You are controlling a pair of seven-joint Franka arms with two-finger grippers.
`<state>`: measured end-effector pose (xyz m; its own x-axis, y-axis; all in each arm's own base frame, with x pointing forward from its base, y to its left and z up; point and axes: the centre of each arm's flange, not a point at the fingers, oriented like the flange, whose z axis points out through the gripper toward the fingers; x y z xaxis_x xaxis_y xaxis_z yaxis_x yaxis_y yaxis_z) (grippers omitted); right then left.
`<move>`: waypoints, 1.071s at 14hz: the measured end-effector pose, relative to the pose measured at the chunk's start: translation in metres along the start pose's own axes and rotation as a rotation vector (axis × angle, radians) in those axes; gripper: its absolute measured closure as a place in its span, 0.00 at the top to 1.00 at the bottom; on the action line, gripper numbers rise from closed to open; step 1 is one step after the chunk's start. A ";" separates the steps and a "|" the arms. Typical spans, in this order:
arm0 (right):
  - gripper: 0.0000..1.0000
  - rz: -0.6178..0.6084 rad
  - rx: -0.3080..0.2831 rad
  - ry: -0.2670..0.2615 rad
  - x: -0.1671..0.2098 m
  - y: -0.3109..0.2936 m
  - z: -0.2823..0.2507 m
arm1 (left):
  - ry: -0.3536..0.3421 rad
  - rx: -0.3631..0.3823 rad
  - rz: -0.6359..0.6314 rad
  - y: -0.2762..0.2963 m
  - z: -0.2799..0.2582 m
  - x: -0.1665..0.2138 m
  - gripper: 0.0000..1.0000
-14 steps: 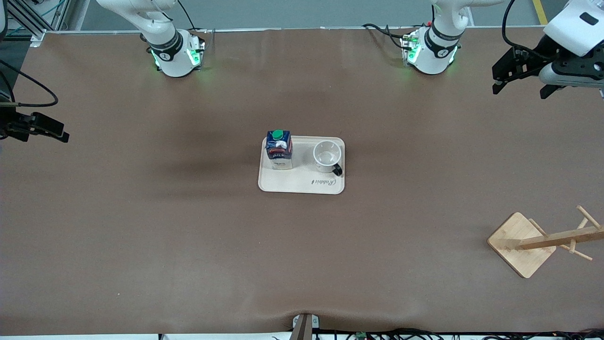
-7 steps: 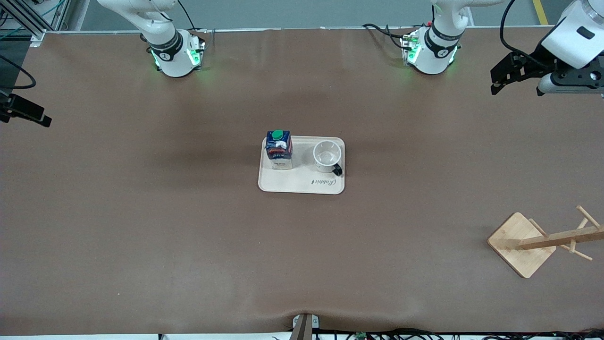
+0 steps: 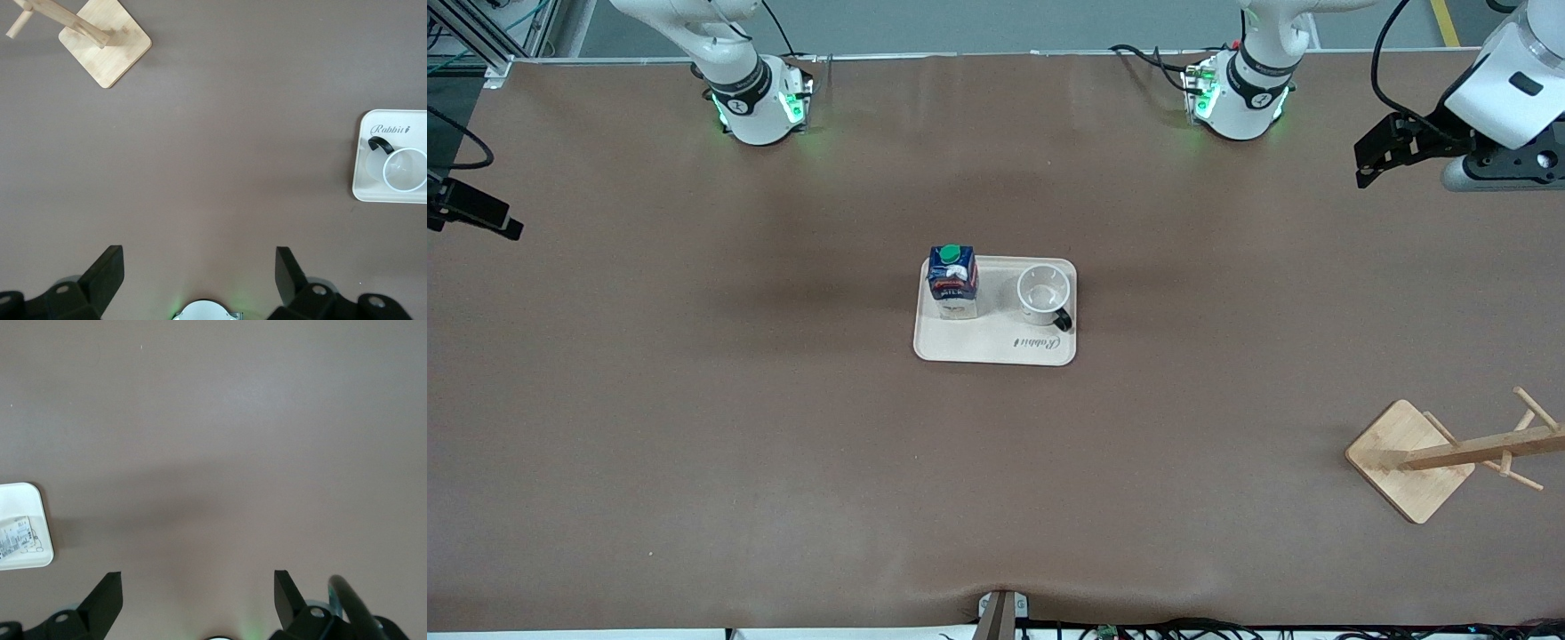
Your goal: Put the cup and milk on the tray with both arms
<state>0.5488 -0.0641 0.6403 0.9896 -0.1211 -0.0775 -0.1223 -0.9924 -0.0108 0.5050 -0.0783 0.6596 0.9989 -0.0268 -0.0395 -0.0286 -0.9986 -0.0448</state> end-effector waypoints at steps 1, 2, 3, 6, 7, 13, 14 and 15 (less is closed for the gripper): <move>1.00 -0.007 0.000 0.000 0.000 0.000 0.000 | 0.001 -0.001 -0.011 -0.006 -0.001 0.001 1.00; 1.00 -0.008 0.000 0.000 0.000 0.001 0.000 | 0.003 -0.002 -0.019 -0.012 -0.002 0.001 1.00; 1.00 -0.008 0.000 0.000 0.000 0.001 0.000 | 0.006 -0.002 -0.024 -0.015 -0.003 0.001 1.00; 1.00 -0.007 0.000 -0.001 0.000 0.002 0.000 | 0.010 -0.003 -0.027 -0.017 -0.004 0.002 1.00; 1.00 -0.008 0.000 -0.001 0.000 0.002 0.000 | 0.015 -0.003 -0.027 -0.017 -0.007 0.001 1.00; 1.00 -0.005 0.000 0.000 0.000 0.003 0.000 | 0.031 -0.006 -0.034 -0.019 -0.015 0.002 1.00; 1.00 -0.005 0.000 0.000 0.000 0.003 0.000 | 0.027 -0.006 -0.034 -0.019 -0.013 0.003 1.00; 1.00 -0.005 0.000 0.000 0.000 0.003 0.000 | 0.023 -0.006 -0.034 -0.020 -0.011 0.004 1.00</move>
<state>0.5488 -0.0674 0.6399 0.9902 -0.1160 -0.0774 -0.1172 -0.9930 -0.0110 0.5104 -0.0593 0.6712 0.9999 0.0063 -0.0146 0.0057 -0.9992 -0.0398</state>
